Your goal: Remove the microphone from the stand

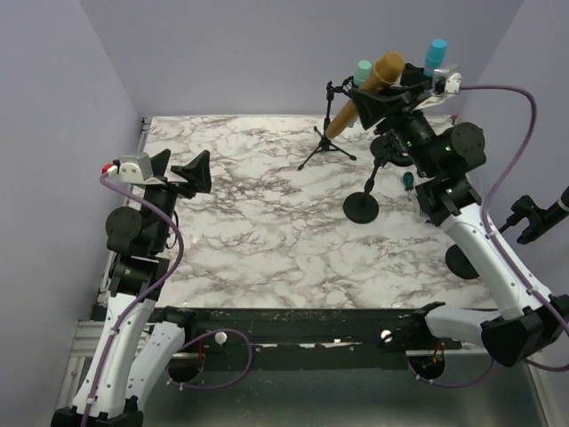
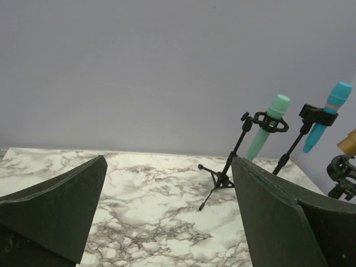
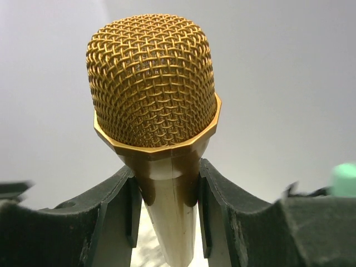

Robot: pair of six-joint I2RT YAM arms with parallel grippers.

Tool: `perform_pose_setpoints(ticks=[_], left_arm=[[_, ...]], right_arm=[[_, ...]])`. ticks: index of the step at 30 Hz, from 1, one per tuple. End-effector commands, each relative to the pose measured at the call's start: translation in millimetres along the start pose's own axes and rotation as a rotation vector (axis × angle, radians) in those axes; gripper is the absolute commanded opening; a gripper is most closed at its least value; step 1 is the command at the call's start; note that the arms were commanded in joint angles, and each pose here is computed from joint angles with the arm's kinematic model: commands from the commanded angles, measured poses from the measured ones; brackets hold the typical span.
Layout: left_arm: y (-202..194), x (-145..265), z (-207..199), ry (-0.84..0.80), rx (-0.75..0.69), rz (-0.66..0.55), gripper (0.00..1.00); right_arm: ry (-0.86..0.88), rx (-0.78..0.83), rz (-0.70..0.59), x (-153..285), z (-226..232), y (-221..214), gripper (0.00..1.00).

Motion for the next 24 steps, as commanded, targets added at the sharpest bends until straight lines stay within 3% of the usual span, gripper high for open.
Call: perform_pose_setpoints(ticks=[1,6,8,10,15,18,24], left_arm=[[-18,-14,-9,-0.058,0.006,0.091,0.99],[-38,-30,-37,-0.236,0.05,0.231,0.99],[-39,-31,-58,-0.375,0.104,0.282,0.97],[-38,-22,-89,-0.604,0.187,0.307,0.88],[-28,19,-154,-0.979,0.335,0.296,0.91],[-26,34,-180,-1.019,0.383,0.291,0.99],[-29,29,-220,-0.987,0.403,0.366,0.97]], right_arm=[[0.171,-0.41,0.309,4,32,-63,0.01],[0.199,-0.544,0.423,18,42,-83,0.01],[0.19,-0.573,0.476,26,43,-94,0.01],[0.175,-0.597,0.531,35,43,-105,0.01],[0.184,-0.645,0.574,62,48,-122,0.01],[0.182,-0.663,0.588,74,49,-127,0.01],[0.2,-0.697,0.594,95,55,-129,0.01]])
Point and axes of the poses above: each gripper's point midway between its finger pads, its own x axis back along the fingers, its own z axis along the line the jaws close on, y = z × x, the point moved 3 cm from there along x, back along the fingers, and after that the axes turned 13 degrees about -x, right-handed, at the moved point
